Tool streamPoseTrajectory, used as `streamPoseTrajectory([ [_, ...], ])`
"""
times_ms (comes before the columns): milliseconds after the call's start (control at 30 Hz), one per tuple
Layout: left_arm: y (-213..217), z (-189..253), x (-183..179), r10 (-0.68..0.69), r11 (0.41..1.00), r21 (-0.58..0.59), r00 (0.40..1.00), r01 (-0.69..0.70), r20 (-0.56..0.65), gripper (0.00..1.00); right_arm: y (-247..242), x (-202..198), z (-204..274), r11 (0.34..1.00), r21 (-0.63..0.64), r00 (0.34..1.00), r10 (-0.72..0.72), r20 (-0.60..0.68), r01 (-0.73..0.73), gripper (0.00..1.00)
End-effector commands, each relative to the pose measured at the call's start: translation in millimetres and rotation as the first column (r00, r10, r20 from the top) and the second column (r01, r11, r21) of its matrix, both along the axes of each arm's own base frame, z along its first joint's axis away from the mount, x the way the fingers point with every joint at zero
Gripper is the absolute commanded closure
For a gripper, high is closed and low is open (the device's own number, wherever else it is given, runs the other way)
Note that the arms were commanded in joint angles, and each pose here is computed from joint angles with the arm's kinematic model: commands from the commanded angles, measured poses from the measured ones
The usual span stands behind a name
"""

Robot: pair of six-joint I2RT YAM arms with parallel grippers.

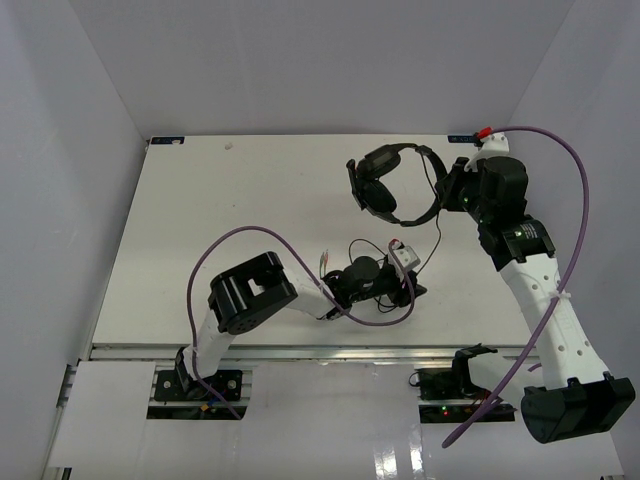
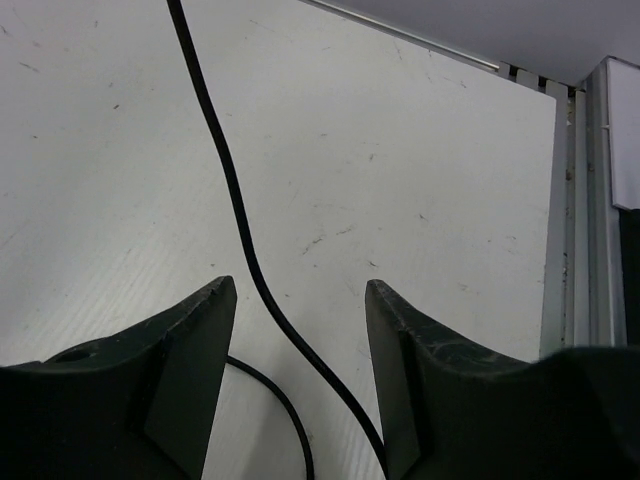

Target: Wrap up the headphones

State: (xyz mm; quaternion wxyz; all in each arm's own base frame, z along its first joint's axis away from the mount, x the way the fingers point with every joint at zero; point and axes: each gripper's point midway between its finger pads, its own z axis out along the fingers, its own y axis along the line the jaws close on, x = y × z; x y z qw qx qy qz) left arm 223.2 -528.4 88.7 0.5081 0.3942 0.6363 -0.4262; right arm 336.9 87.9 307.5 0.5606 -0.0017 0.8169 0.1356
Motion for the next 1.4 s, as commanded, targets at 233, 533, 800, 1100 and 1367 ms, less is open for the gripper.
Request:
streamPoseTrajectory([
  [233,-13,12,0,-0.039,0.999,-0.014,0.999,0.039,-0.011,0.92,4,-2,31,0.998,0.056,0.994,0.012,0.107,-0.018,0.92],
  [533,19,25,-16,-0.048,0.998,-0.033,0.999,0.048,0.012,1.00,-1,-4,37,0.999,0.037,0.992,0.003,0.127,-0.008,0.92],
  [800,82,68,-57,-0.089,0.986,-0.136,0.994,0.097,0.066,1.00,-6,0,31,1.000,0.013,0.992,-0.004,0.126,0.002,0.92],
  [1100,104,91,-91,-0.206,0.962,-0.163,0.973,0.221,0.103,1.00,-8,6,22,1.000,-0.019,0.993,-0.004,0.117,0.006,0.92],
  [1367,125,152,-128,-0.262,0.915,-0.262,0.945,0.308,0.195,1.00,-9,13,10,0.998,-0.069,0.995,0.016,0.102,-0.009,0.92],
])
